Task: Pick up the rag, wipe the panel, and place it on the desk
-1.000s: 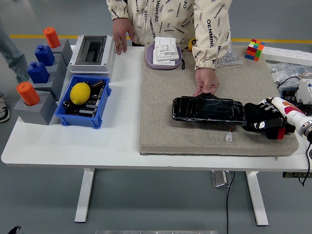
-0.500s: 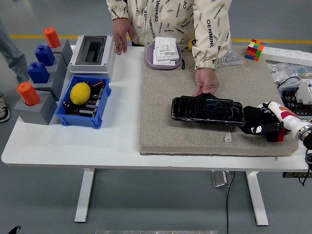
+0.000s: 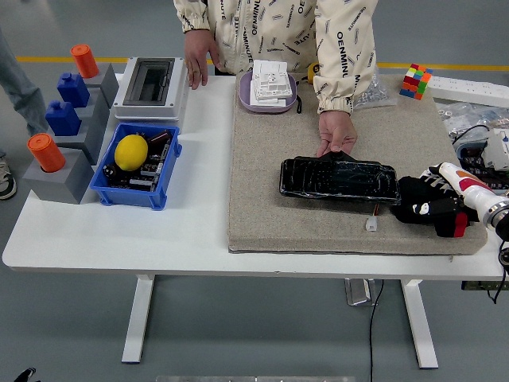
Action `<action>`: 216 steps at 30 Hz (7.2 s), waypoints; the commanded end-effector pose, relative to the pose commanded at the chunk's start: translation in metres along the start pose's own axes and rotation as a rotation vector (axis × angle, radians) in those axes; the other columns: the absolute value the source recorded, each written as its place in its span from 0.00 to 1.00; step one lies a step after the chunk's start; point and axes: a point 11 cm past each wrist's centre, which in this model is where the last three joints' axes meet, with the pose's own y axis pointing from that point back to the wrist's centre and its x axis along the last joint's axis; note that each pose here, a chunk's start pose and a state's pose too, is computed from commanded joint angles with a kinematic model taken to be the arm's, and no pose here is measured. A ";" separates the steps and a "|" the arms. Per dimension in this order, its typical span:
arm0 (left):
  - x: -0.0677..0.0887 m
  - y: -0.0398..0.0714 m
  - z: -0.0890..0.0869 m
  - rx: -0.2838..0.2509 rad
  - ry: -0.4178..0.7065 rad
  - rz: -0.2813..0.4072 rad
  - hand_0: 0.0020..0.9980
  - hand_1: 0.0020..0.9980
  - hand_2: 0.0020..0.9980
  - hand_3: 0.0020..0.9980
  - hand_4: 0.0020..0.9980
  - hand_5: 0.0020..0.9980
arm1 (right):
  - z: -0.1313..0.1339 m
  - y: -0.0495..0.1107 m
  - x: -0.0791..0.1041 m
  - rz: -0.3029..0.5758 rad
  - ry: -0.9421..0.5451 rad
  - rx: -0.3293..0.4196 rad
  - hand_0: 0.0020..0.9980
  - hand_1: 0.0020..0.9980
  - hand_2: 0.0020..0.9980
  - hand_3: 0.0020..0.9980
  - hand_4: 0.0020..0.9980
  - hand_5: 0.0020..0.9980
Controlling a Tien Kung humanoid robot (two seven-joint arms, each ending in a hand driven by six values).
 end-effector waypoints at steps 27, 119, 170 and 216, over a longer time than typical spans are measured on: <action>-0.001 0.000 0.002 -0.007 0.009 -0.002 0.72 0.72 0.77 0.62 0.68 0.57 | -0.005 -0.006 0.039 0.071 0.049 0.005 0.29 0.40 0.46 0.45 0.83 0.03; 0.024 0.002 0.000 -0.006 -0.006 0.041 0.72 0.72 0.77 0.62 0.68 0.57 | -0.131 -0.033 -0.012 -0.036 0.051 0.236 0.29 0.40 0.46 0.45 0.88 0.00; 0.025 0.003 0.007 -0.016 -0.017 0.041 0.72 0.72 0.77 0.62 0.68 0.57 | -0.191 -0.041 -0.046 -0.100 0.050 0.338 0.29 0.40 0.46 0.45 0.89 0.00; 0.020 0.002 0.005 -0.017 0.003 0.031 0.72 0.72 0.77 0.62 0.68 0.57 | -0.034 -0.020 0.045 0.028 0.147 0.031 0.29 0.40 0.46 0.45 0.90 0.00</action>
